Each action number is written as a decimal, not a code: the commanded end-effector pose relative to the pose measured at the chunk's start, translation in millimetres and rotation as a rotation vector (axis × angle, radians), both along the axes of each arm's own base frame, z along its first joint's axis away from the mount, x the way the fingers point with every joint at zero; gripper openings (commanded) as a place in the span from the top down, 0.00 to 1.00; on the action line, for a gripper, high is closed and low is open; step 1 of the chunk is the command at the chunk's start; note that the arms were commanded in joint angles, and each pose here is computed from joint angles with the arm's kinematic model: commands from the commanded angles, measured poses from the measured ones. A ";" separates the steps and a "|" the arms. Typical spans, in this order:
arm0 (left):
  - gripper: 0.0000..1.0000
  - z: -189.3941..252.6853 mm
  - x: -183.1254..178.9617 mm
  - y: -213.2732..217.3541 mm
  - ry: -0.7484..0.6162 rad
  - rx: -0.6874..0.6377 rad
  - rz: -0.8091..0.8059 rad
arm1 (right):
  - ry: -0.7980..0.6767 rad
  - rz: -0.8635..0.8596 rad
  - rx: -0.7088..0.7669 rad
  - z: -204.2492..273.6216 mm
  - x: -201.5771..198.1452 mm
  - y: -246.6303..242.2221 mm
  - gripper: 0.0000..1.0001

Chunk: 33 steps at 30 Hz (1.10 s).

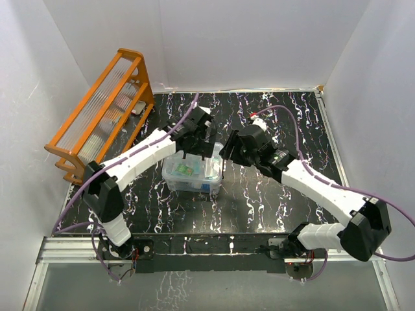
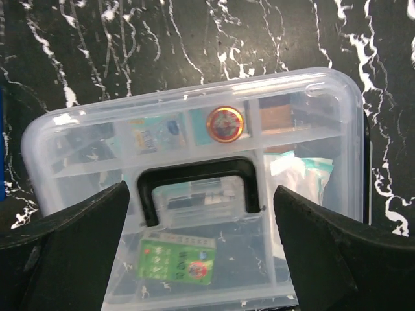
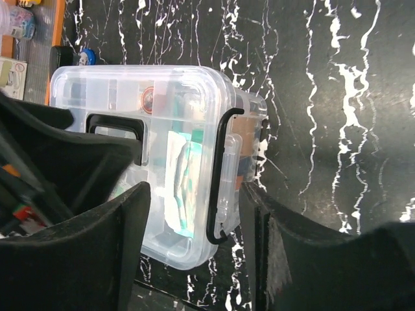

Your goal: Organize the medicine kit

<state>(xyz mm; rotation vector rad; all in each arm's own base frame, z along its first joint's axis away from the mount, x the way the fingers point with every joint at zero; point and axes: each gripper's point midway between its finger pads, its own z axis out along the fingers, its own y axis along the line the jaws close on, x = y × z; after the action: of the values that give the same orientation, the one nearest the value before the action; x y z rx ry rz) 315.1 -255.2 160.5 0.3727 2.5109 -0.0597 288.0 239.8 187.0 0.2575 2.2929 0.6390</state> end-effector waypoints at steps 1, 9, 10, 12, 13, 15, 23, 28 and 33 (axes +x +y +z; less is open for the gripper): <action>0.06 59.6 -6.0 31.7 -0.098 -0.117 0.048 | -0.114 -0.029 -0.031 39.6 3.3 -17.4 0.43; 0.01 104.8 -50.5 92.0 -0.250 -0.259 0.113 | -0.189 -0.037 -0.156 61.5 -15.5 -59.0 0.31; 0.01 110.5 -57.9 99.0 -0.273 -0.274 0.116 | -0.203 -0.041 -0.164 68.0 -18.3 -64.3 0.30; 0.01 122.7 -71.8 111.5 -0.317 -0.299 0.116 | -0.233 -0.056 -0.181 82.9 -24.9 -77.3 0.27; 0.01 130.5 -78.2 119.3 -0.342 -0.308 0.124 | -0.247 -0.067 -0.188 90.3 -28.5 -84.3 0.26; 0.01 147.1 -90.7 133.3 -0.384 -0.325 0.138 | -0.285 -0.083 -0.200 108.2 -36.9 -98.4 0.21; 0.01 211.7 -133.9 184.8 -0.583 -0.404 0.183 | -0.472 -0.170 -0.199 185.4 -76.0 -157.6 0.02; 0.01 240.1 -150.7 200.6 -0.661 -0.436 0.172 | -0.557 -0.235 -0.188 217.6 -95.8 -187.9 0.02; 0.01 255.3 -160.1 210.6 -0.709 -0.446 0.166 | -0.616 -0.292 -0.161 237.5 -108.9 -208.0 0.02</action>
<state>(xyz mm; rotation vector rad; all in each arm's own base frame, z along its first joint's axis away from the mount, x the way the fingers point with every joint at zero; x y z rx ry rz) 157.4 -52.6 413.2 -0.0351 1.7508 -0.4007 185.5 53.2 410.2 0.2275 1.7139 0.3784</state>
